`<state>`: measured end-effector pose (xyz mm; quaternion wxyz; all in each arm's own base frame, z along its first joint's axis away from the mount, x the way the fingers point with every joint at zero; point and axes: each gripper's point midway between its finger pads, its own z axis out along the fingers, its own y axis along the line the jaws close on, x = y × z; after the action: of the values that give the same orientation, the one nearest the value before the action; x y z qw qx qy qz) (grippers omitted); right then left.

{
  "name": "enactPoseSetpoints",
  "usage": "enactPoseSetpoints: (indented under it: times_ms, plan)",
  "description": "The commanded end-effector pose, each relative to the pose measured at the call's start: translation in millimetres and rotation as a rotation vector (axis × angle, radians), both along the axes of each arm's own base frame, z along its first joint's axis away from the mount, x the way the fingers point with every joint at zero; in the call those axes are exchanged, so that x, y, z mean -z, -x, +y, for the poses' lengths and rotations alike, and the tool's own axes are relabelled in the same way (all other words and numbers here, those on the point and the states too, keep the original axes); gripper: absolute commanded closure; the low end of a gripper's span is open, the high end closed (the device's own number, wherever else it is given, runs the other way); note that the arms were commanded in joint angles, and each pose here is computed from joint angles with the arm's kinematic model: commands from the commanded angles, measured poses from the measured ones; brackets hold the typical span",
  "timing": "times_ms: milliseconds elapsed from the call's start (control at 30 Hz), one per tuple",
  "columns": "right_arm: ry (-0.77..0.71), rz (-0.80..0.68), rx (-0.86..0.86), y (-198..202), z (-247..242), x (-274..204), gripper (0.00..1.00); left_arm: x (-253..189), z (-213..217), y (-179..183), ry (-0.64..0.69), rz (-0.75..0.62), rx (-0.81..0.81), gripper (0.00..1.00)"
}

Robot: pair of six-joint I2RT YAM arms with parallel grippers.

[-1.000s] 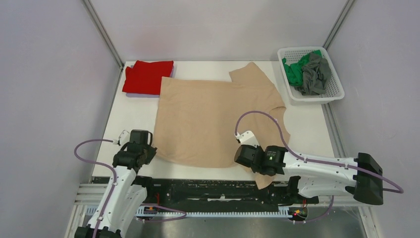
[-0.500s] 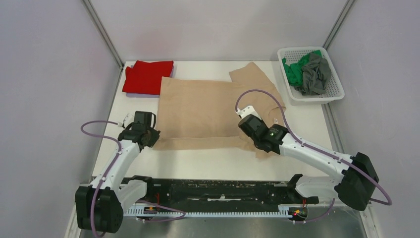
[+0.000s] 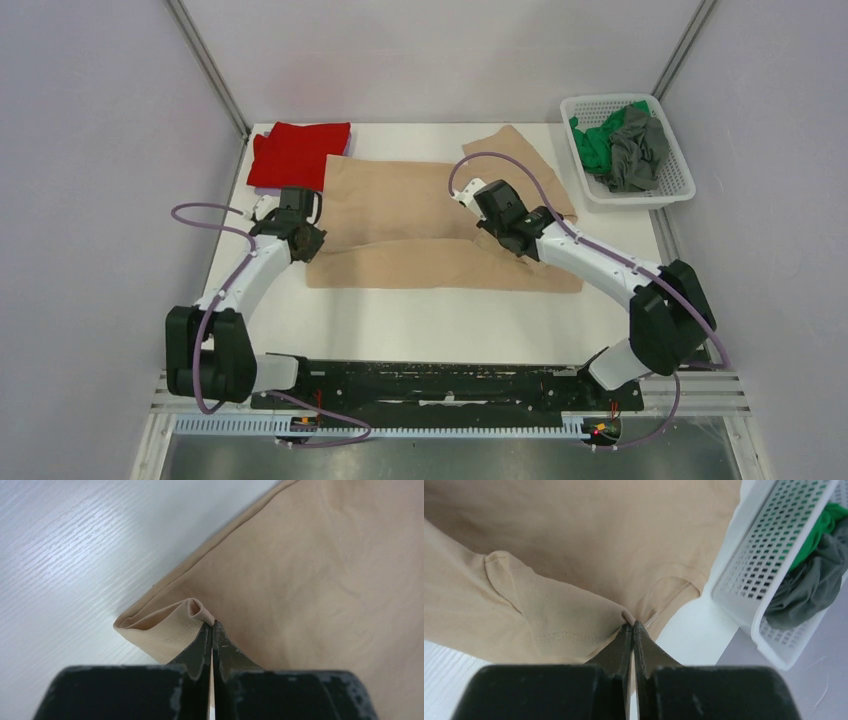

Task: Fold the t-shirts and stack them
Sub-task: Fold the flattened tshirt in 1/3 of the way

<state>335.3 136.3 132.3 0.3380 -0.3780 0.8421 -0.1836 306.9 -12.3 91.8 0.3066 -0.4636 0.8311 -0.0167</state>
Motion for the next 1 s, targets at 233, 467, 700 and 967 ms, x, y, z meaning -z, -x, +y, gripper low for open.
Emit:
enactPoseSetpoints:
  times_ms: [233,467,700,967]
  plan:
    - [0.043,-0.158,0.038,-123,10,-23,0.44,-13,21,-69,-0.142,-0.010,-0.003,0.37]
    - [-0.209,-0.234,0.149,-106,7,-61,0.02,-50,11,-74,-0.110,-0.076,0.063,0.00]
    - [-0.732,0.267,-0.202,33,90,-2,0.02,-19,-37,-45,0.104,-0.056,0.232,0.00]
    - [-0.614,0.425,-0.165,77,86,73,0.02,21,-59,-20,0.162,-0.005,0.376,0.00]
